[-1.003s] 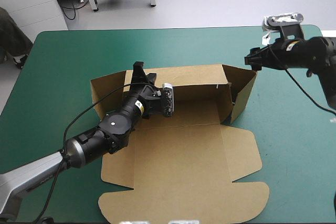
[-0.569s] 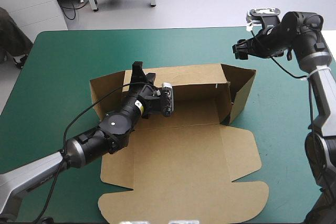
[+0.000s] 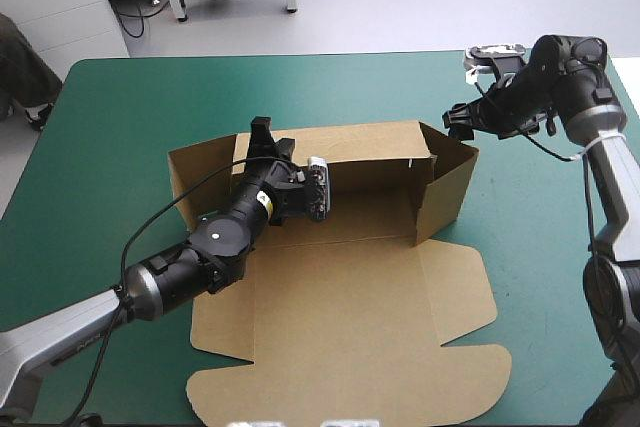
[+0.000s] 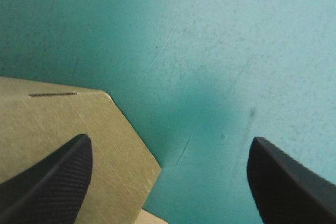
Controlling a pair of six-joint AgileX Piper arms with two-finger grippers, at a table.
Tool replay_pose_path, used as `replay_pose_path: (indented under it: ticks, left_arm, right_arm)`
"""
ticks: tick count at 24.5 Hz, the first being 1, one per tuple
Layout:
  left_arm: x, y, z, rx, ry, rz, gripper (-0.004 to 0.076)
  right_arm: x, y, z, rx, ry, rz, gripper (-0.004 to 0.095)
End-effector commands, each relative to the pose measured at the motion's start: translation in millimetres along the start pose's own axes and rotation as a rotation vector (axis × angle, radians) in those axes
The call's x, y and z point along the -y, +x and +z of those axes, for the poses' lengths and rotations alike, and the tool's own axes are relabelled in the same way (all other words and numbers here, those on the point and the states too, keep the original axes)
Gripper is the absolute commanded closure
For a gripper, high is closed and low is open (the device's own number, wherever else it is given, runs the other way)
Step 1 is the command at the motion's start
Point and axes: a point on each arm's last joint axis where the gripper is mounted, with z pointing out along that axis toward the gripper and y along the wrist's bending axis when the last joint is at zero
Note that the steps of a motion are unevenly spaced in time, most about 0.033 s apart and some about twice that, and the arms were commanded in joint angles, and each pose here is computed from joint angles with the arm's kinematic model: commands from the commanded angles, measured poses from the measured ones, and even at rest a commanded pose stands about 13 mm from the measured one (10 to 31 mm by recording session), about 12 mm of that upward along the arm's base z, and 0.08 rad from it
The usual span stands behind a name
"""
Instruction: Fold the box
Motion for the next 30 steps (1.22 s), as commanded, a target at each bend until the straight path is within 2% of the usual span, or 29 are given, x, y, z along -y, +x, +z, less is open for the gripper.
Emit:
replay_pose_path:
  ticks: [1,4,7,12,15,21,30]
  left_arm:
    - [-19.7,0.0,-12.4,0.002,-0.076,-0.015,0.0756]
    - [-19.7,0.0,-12.4,0.002,-0.076,-0.015,0.0756]
    - [-19.7,0.0,-12.4,0.002,-0.076,-0.015,0.0756]
    - [-19.7,0.0,-12.4,0.002,-0.076,-0.015,0.0756]
    - [-19.6,-0.2,-12.4,0.004,-0.075,-0.015,0.0756]
    - [-19.6,-0.3,-12.4,0.006,-0.075,-0.015,0.0756]
    - [-18.9,-2.0,-12.3,0.025,-0.068,-0.015,0.0756]
  right_arm:
    - [-5.7,11.4,-34.3,0.06,-0.018,-0.036,0.0174]
    - [-13.4,26.7,-37.3,0.056,-0.079,-0.086,0.0174]
    - [-20.2,39.6,-40.1,0.112,-0.127,-0.121,0.0174]
    - [-23.1,68.0,-38.1,0.205,-0.114,-0.179,0.0174]
    - [-26.6,81.2,-33.5,0.254,-0.136,-0.228,0.0174]
    - [-34.8,89.4,-29.1,0.285,-0.225,-0.263,0.0174]
    - [-42.4,87.7,-31.7,0.325,-0.297,-0.309,0.0174]
